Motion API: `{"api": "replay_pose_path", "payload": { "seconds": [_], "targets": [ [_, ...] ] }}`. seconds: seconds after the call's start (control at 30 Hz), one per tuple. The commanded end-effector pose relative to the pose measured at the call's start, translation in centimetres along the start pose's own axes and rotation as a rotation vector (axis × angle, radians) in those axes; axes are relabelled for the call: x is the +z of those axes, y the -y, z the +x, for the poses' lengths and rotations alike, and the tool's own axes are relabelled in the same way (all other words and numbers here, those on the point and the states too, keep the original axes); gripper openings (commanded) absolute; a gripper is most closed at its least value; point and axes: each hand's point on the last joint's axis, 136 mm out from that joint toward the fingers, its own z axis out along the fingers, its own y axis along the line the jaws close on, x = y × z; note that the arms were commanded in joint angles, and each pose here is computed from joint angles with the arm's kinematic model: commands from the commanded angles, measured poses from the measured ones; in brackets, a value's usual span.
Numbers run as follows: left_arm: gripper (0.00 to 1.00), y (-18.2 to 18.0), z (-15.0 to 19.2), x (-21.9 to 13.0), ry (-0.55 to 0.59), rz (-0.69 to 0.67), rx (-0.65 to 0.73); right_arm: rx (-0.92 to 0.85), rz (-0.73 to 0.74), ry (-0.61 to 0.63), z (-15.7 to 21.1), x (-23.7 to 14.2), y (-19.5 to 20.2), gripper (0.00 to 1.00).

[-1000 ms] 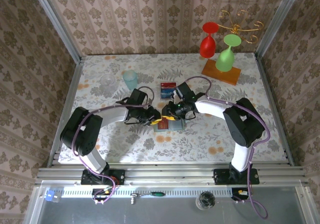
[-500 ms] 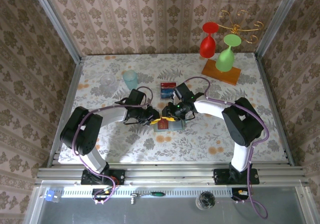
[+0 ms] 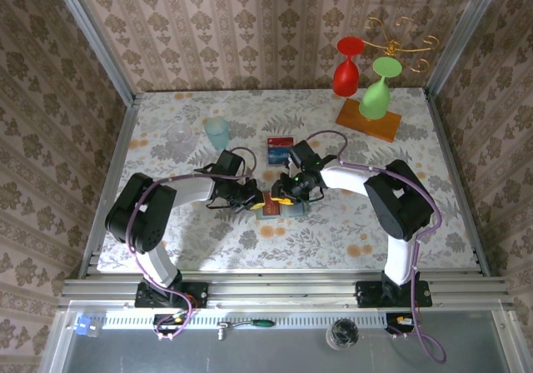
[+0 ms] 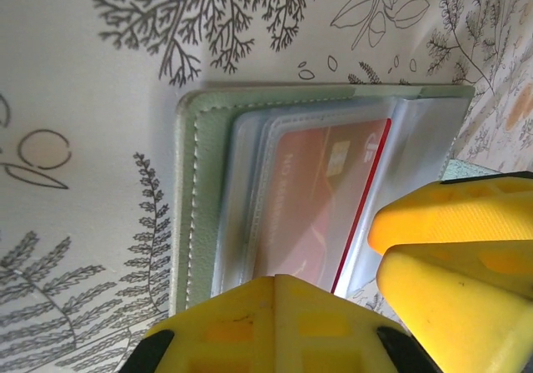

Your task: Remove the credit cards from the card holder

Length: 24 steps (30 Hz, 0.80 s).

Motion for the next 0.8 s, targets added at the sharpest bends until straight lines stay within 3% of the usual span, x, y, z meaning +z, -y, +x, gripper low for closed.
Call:
{"api": "replay_pose_path", "payload": {
  "seconds": [0.0,0.77],
  "targets": [
    [0.03,-0.3,-0.4,-0.3,0.002,-0.028,0.024,-0.004,0.031,-0.002,-0.3,0.5,0.4,0.31],
    [0.0,-2.5,0.1,0.6,-0.022,-0.064,0.0,-0.009,0.041,-0.031,0.1,1.6,0.9,0.24]
  ]
}}
